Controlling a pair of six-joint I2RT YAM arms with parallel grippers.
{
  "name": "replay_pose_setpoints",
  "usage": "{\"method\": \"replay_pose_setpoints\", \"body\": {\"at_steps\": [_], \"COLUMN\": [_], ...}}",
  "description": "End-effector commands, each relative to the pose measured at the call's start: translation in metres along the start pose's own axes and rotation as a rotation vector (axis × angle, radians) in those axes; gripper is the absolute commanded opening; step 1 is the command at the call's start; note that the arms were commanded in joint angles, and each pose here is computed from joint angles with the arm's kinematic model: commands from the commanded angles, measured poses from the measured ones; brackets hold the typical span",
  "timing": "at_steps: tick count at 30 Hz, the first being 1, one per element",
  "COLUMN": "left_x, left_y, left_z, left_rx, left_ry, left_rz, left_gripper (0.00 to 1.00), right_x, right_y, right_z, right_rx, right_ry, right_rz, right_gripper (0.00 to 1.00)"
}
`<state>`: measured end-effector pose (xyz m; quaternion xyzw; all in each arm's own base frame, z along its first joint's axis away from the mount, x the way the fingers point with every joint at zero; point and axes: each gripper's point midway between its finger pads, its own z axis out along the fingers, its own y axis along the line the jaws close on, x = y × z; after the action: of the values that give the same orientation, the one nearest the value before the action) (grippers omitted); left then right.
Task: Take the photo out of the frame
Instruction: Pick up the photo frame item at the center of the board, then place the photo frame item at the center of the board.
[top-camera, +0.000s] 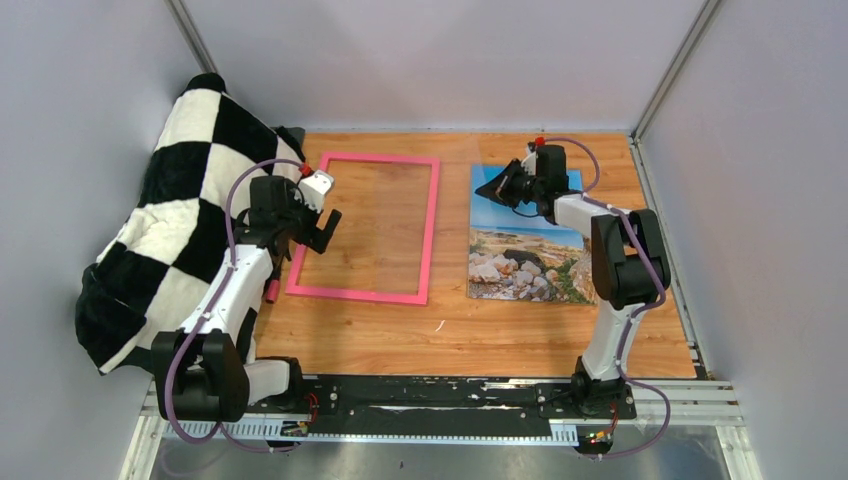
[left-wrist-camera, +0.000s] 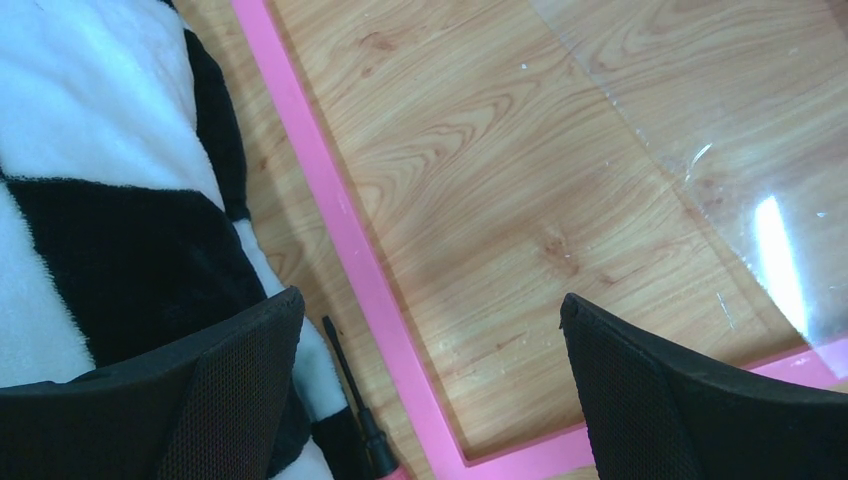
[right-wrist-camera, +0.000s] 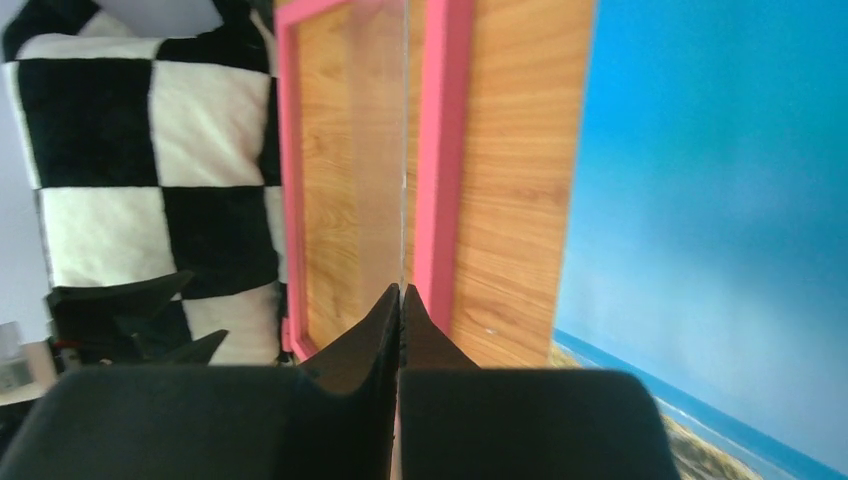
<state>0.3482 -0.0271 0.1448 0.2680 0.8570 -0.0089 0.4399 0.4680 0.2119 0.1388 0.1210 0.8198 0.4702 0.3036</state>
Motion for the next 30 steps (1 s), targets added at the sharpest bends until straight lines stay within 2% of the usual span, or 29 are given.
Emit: {"method": "replay_pose_setpoints", "body": {"at_steps": [1,4,7,9,12,22,30], "left_x": [0.003,0.002,0.003,0.003,0.003,0.003,0.004], "left_y": [-0.003,-0.004,-0.004,-0.005,-0.005,-0.007,-0.009], "left_z": [0.003,0.002,0.003,0.003,0.004,0.004,0.006], "left_rx": [0.015,0.019,0.022,0.024,0.027,0.033,0.047], "left_ry": [-0.005,-0.009,-0.009,-0.01,-0.01,-0.013,-0.009], "left_rz": [-0.006,-0.006,-0.008,-0.008,-0.01,-0.008,-0.009], "left_gripper": [1.0,1.0,1.0,1.0,1.0,1.0,1.0], "right_x": [0.02,0.037,0.051,0.061,0.074,0.112,0.128], "right_y": [-0.01,-0.015,-0.019,-0.021,-0.022,-0.023,-0.013], "right_z": [0.005,0.003,0.0,-0.001,-0.002,0.005,0.031], "right_rx": [0.043,0.049,0.052,0.053,0.038,0.035,0.036], "right_ry": [-0.014,0.025,0.064,0.087,0.126,0.217,0.281], "right_rz": [-0.037,-0.055,-0.073,-0.085,-0.091,-0.088,-0.111], "right_gripper": [0.0,0.0,0.2,0.29,0.37,0.42,0.47]}}
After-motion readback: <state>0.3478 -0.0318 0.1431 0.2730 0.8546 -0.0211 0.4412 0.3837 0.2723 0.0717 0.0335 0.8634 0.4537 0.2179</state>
